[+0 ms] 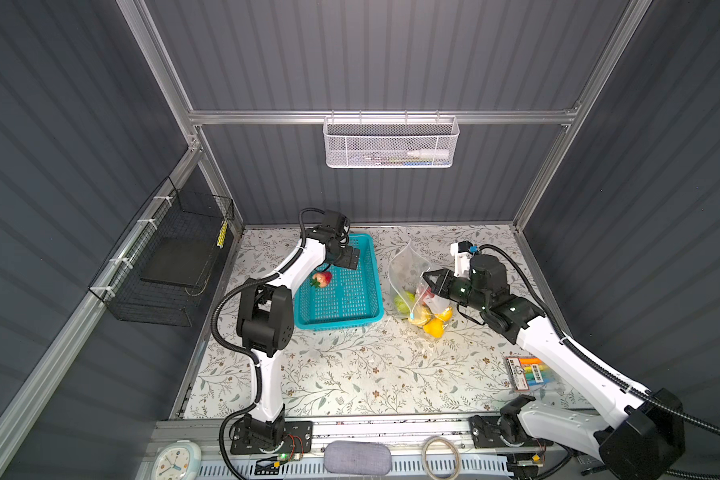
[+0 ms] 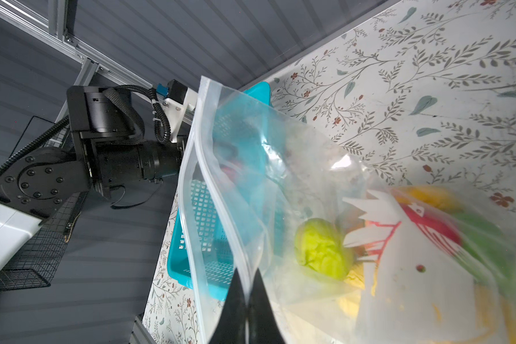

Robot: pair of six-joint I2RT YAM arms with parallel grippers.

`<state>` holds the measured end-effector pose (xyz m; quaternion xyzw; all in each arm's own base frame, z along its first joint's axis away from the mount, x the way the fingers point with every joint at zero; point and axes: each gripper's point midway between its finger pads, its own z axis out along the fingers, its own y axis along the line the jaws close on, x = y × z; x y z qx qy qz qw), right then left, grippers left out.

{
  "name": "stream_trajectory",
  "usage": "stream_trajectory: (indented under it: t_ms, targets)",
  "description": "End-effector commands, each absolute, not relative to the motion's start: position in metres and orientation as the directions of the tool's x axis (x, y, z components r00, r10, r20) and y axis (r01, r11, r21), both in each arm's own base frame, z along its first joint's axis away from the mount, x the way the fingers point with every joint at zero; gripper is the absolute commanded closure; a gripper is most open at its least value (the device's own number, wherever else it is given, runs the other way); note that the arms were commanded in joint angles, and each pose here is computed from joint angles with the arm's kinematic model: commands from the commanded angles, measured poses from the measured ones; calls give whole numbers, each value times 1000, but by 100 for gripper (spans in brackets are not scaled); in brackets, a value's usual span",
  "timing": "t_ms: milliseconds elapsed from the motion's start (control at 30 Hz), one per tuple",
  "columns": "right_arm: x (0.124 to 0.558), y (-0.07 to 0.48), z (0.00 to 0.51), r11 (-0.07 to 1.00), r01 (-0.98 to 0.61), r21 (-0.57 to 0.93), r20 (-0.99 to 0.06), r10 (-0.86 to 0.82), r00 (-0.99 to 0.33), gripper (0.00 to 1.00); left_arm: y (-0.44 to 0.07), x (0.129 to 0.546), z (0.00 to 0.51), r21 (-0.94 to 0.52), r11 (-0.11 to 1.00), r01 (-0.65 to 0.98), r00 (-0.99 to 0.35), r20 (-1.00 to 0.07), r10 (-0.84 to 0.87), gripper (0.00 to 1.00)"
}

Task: Place the food in the zip-top bag and seal the zipper
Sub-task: 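Lower the left gripper onto the red pepper and grasp it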

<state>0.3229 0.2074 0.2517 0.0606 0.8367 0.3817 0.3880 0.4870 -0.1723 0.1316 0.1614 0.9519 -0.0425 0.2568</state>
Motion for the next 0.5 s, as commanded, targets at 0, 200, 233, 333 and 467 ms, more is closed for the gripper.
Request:
stream_trajectory:
  t_ms: [0,200,233,333,467]
  targets:
    - [322,205,254,699,-200,687,-610,405,-681,100,-145,473,117,60,913,403,-834,-388,393,8]
    - [322,205,257,700,-205,685,-614,402,-679,100,-132,470,93,88,907,412,-857,-299,419,11]
    - [322,206,257,700,-206,684,-615,401,-679,100,-131,469,89,89,907,412,-861,-288,419,12]
    - [323,206,260,700,-210,682,-619,400,-676,100,-131,469,77,87,907,412,-869,-263,419,13]
    - [323,205,262,702,-211,680,-621,399,-674,100,-129,467,65,82,913,398,-885,-227,406,13]
